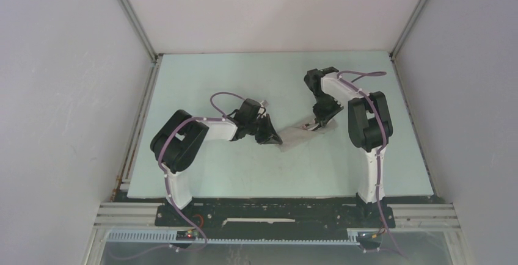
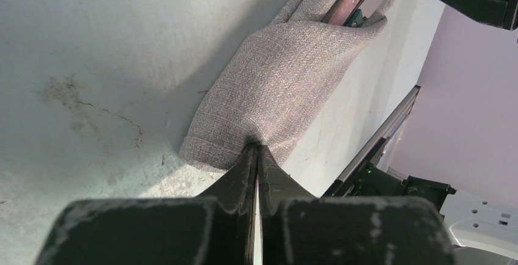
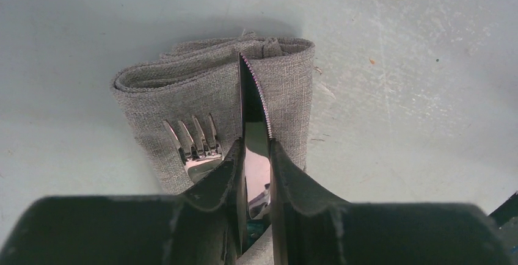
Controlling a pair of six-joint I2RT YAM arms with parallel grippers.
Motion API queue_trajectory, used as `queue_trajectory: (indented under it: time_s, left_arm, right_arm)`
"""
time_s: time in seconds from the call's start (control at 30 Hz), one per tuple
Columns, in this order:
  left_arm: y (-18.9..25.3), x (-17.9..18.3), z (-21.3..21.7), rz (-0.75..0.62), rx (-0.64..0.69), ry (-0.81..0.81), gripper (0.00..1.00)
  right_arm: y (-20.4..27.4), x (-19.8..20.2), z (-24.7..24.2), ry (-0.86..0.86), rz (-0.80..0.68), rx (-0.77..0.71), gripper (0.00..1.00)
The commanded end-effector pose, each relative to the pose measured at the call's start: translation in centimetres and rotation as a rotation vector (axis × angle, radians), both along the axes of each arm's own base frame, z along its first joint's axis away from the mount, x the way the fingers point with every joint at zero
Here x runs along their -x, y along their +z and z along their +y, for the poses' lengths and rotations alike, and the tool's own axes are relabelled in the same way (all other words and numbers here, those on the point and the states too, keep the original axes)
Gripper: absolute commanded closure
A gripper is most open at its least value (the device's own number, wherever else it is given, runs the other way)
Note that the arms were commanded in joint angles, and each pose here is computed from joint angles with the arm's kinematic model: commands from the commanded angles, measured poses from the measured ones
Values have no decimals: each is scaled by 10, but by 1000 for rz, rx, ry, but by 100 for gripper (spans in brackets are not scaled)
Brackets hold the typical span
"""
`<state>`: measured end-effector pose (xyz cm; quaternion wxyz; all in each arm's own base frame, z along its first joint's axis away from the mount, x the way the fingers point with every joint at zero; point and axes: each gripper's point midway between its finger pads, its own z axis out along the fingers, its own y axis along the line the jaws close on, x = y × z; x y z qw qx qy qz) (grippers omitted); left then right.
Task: Fold the napkin into a case and place the utensils inside
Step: Insert the knife into the folded napkin.
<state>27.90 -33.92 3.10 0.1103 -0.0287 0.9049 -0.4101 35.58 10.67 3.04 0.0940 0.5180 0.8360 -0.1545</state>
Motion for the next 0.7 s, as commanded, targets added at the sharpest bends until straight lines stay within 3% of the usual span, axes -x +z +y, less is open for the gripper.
queue_trajectory:
  time_s: [0.0, 0.4, 0.67]
  left_arm:
    - [9, -10, -4, -49, 16, -6, 95]
    - [14, -10, -4, -58, 19, -7, 90]
    - [35, -9, -2, -104, 35, -15, 73]
  right_arm:
    - [25, 13, 20, -18, -37, -48, 84]
    - [25, 13, 19, -19, -42, -53, 78]
    - [23, 12, 14, 1, -36, -72, 79]
